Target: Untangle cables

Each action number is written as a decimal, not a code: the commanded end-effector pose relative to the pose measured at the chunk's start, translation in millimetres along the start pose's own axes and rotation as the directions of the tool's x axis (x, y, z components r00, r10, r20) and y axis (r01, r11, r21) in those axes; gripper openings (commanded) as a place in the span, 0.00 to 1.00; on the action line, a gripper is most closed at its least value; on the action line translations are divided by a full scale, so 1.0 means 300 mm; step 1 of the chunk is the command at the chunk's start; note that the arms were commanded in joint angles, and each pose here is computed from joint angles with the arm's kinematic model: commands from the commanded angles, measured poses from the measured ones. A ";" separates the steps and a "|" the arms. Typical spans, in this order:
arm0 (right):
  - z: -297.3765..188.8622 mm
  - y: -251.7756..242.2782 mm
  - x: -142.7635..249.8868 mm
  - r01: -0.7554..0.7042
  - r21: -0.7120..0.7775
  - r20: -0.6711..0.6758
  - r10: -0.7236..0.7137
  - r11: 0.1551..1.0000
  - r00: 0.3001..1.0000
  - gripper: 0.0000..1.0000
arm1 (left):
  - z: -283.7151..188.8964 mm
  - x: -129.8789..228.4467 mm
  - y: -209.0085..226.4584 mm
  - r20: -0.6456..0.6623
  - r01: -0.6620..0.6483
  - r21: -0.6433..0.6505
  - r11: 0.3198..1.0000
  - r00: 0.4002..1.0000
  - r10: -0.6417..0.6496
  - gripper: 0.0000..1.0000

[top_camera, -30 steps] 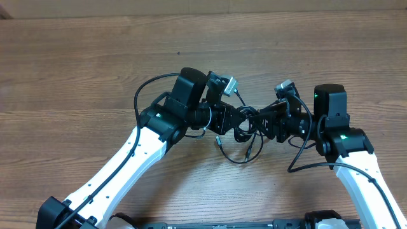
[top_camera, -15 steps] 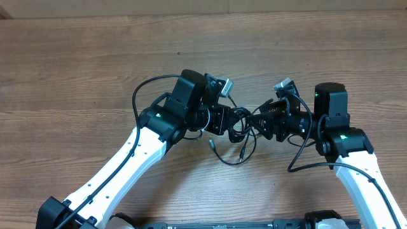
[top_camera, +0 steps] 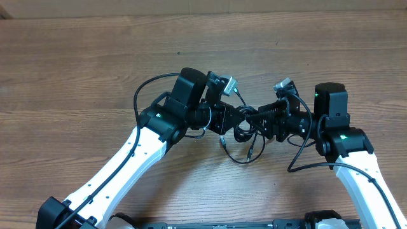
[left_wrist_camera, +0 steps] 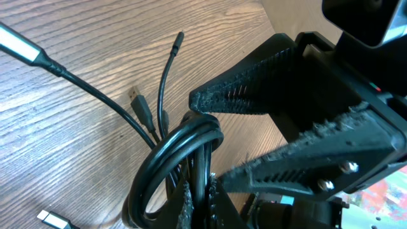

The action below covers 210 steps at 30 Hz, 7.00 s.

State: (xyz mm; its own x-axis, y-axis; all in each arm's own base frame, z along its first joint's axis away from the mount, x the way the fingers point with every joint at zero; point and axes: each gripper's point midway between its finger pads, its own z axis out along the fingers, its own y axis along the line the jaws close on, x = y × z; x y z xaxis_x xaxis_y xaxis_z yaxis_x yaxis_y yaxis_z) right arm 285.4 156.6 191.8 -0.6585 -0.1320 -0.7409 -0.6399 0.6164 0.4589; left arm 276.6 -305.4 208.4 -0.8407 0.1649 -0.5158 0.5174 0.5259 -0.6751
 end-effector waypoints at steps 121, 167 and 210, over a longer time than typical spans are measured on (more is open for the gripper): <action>-0.230 -0.023 -0.147 -0.210 -0.202 0.214 0.253 0.956 0.944 1.00 | -0.166 -0.039 -0.303 0.329 -0.740 0.376 0.558 0.669 0.666 0.04; -0.265 -0.147 -0.079 -0.264 -0.031 0.227 0.264 0.964 0.938 1.00 | -0.100 -0.053 -0.136 0.182 -0.723 0.156 0.673 0.690 0.700 0.04; -0.104 0.076 0.022 0.151 -0.221 0.078 -0.137 0.964 0.987 0.66 | -0.121 -0.044 -0.210 0.235 -0.699 0.270 0.662 0.715 0.659 0.04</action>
State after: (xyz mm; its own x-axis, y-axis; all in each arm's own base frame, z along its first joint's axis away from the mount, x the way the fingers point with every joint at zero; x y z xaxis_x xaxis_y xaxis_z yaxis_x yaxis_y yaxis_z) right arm 252.7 142.9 209.1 -0.5406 -0.1569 -0.8265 -0.7933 0.4221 0.4387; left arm 255.7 -311.3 256.5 -0.2553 0.3031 -0.9181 0.9663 0.0473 -0.2530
